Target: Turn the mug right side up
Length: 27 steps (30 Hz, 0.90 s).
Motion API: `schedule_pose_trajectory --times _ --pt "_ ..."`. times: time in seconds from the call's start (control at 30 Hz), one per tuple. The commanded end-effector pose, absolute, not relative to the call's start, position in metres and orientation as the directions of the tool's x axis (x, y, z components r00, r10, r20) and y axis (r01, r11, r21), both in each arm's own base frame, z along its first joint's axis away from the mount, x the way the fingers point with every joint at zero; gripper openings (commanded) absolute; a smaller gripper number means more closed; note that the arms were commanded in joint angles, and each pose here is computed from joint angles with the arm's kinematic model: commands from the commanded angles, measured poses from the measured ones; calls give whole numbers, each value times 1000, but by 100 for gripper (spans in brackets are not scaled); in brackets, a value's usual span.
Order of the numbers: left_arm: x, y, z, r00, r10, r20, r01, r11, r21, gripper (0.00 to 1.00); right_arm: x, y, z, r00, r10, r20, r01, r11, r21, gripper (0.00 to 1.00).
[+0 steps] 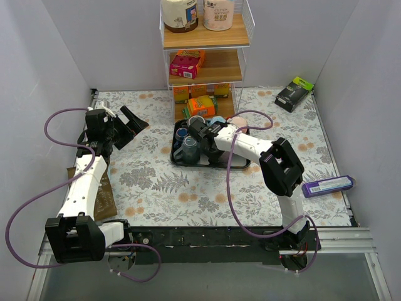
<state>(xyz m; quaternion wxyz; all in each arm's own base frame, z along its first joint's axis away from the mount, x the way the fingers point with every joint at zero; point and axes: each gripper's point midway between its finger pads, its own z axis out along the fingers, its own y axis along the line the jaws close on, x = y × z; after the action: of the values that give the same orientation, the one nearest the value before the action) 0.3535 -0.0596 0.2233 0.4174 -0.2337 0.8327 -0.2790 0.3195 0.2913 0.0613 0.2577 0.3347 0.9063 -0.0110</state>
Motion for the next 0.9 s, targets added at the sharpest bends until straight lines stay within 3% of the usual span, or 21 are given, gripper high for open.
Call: schedule_pose_trajectory --times 0.0,0.07,0.2,0.5,0.7,0.87 --pt "352 -63 236 -538 -607 -585 -122 742 -659 98 330 283 82 -596 596 -538 604 774 189 31" --pt "352 -63 236 -536 -608 -585 -124 742 -658 98 331 283 83 -601 587 -542 595 782 186 24" --pt "352 -63 237 -535 -607 -588 -119 743 -659 98 332 285 84 -606 584 -540 585 788 195 2" --pt "345 -77 237 -558 -596 -578 -55 721 -690 98 338 294 136 -608 563 -560 479 823 306 1" --pt "332 -116 252 -642 -538 -546 130 626 -769 98 328 307 207 -624 545 -560 254 819 514 1" --pt "302 -166 265 -736 -413 -536 310 499 -809 98 314 291 263 -584 525 -619 106 805 583 1"
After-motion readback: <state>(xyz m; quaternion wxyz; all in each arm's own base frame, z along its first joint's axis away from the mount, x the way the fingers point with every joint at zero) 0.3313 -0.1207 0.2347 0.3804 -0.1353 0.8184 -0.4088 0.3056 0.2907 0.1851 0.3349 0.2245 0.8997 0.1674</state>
